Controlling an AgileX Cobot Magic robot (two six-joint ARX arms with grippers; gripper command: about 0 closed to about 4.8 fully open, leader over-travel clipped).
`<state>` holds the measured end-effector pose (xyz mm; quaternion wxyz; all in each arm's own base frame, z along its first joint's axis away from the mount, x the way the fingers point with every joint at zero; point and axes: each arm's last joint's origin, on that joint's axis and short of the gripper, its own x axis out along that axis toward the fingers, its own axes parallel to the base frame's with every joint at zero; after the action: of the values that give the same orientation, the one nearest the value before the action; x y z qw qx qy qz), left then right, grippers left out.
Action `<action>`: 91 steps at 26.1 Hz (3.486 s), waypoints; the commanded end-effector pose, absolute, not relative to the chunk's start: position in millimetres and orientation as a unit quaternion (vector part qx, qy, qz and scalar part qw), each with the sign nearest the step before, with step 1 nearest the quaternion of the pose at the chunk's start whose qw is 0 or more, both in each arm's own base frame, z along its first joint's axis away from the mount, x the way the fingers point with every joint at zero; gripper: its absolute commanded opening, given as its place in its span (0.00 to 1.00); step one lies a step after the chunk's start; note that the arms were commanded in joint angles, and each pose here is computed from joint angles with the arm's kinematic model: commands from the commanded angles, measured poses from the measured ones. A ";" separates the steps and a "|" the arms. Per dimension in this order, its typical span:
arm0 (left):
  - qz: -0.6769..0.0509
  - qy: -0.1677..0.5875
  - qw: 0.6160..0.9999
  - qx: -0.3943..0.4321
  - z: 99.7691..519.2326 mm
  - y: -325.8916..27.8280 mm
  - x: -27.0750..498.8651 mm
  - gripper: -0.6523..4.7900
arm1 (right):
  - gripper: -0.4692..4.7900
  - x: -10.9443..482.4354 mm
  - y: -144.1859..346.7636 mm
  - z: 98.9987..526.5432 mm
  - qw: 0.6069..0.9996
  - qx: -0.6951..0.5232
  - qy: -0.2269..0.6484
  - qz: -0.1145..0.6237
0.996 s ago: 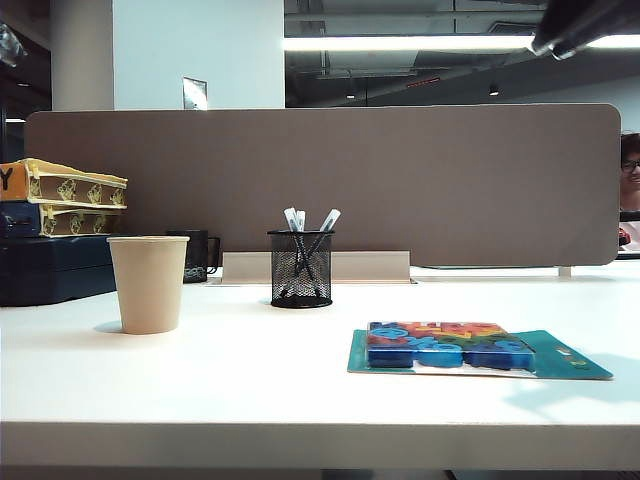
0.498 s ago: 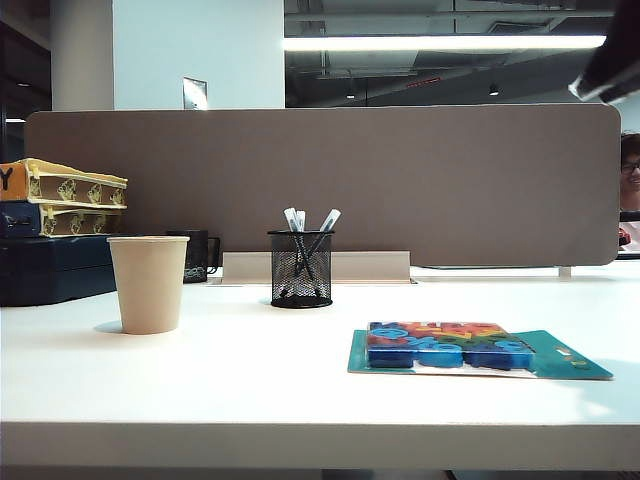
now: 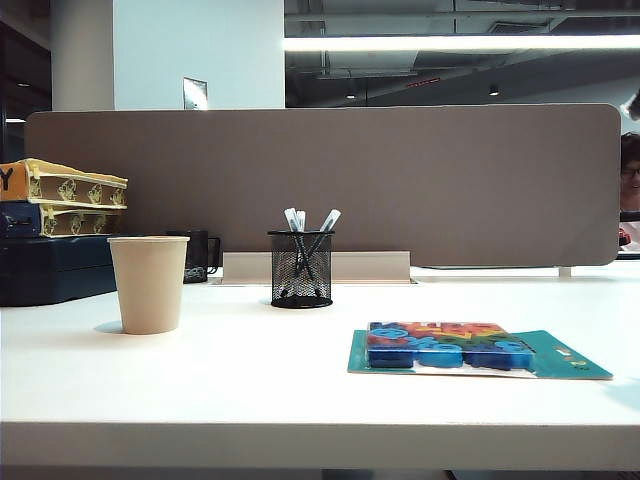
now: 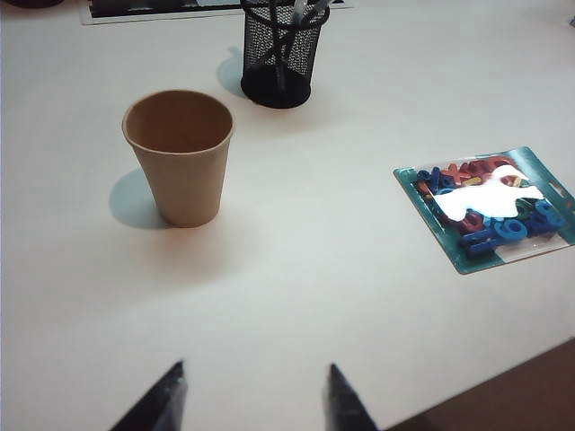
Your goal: Pick up one pen and put it in the pen container.
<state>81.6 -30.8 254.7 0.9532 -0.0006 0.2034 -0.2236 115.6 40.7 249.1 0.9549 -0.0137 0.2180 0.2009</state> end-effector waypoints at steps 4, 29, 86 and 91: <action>-0.209 0.174 0.962 -0.006 253.9 -27.1 73.3 0.47 | 0.31 102.4 35.9 240.0 0.962 0.024 0.197 0.186; -0.124 0.106 0.982 -0.098 227.9 -23.2 76.7 0.47 | 0.31 98.4 29.0 220.2 0.983 0.051 0.148 0.094; -0.083 0.168 0.982 -0.019 140.7 -26.5 95.3 0.46 | 0.33 104.8 25.8 132.3 0.982 0.013 0.187 0.006; -0.083 0.168 0.982 -0.016 140.6 -26.6 95.3 0.46 | 0.33 104.8 25.8 132.3 0.982 0.007 0.187 0.007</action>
<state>95.1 -26.7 142.2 0.9820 -0.0190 0.1674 -0.0848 104.1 25.8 130.1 0.9807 0.0069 0.1954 0.0092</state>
